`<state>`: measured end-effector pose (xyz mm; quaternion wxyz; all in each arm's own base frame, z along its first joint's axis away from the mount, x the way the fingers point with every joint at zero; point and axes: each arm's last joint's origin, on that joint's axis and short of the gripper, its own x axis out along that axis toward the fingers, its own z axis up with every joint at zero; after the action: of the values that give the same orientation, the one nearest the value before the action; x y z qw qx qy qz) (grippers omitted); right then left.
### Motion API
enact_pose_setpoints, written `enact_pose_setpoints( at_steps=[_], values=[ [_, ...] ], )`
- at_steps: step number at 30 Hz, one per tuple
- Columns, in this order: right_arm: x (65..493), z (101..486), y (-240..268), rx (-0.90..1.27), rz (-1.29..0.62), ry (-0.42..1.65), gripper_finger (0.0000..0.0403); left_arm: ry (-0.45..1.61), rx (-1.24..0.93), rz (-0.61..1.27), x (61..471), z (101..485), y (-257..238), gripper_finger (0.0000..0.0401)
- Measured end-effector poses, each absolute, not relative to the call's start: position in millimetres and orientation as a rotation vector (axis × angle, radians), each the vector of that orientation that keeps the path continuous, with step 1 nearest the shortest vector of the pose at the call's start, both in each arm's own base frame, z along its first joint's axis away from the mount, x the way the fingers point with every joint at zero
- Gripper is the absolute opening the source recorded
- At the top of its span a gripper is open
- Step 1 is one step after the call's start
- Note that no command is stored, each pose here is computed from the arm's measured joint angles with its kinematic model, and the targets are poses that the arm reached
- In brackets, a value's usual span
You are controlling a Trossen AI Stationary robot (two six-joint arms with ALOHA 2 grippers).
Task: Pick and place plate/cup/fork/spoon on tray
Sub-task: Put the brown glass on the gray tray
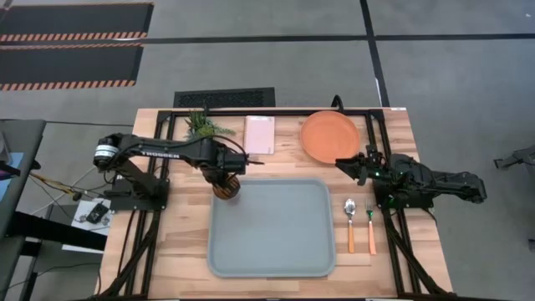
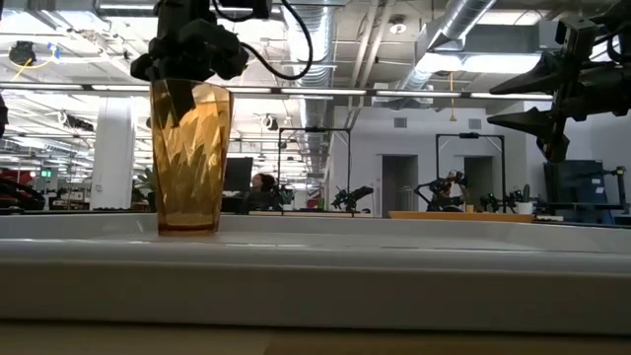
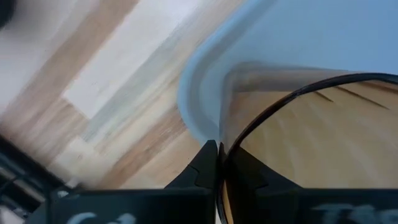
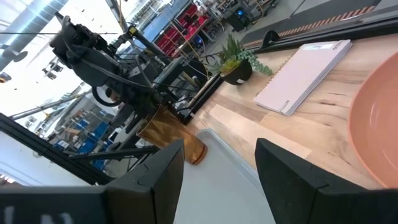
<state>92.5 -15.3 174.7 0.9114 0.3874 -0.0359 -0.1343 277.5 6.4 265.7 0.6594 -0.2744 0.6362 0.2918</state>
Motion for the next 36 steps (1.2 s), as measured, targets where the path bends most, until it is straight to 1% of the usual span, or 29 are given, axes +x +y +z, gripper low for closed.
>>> enact_pose_setpoints(
  at_steps=[7,13,21,29,36],
  values=[
    [93,175,-15,0.799,-0.277,-0.074,0.0221,1.435,-0.636,0.662,276,267,9,0.0005],
    [93,175,-15,0.799,-0.277,-0.074,0.0221,1.445,-0.600,0.713,267,272,9,0.0005],
    [93,175,-15,0.799,-0.277,-0.074,0.0221,1.405,-0.609,0.692,271,273,10,0.0006],
    [93,175,-15,0.800,-0.276,-0.074,0.0221,1.431,-0.618,0.694,267,263,9,0.0007],
    [93,175,-15,0.799,-0.277,-0.074,0.0221,1.412,-0.628,0.713,265,265,11,0.0007]
  ],
)
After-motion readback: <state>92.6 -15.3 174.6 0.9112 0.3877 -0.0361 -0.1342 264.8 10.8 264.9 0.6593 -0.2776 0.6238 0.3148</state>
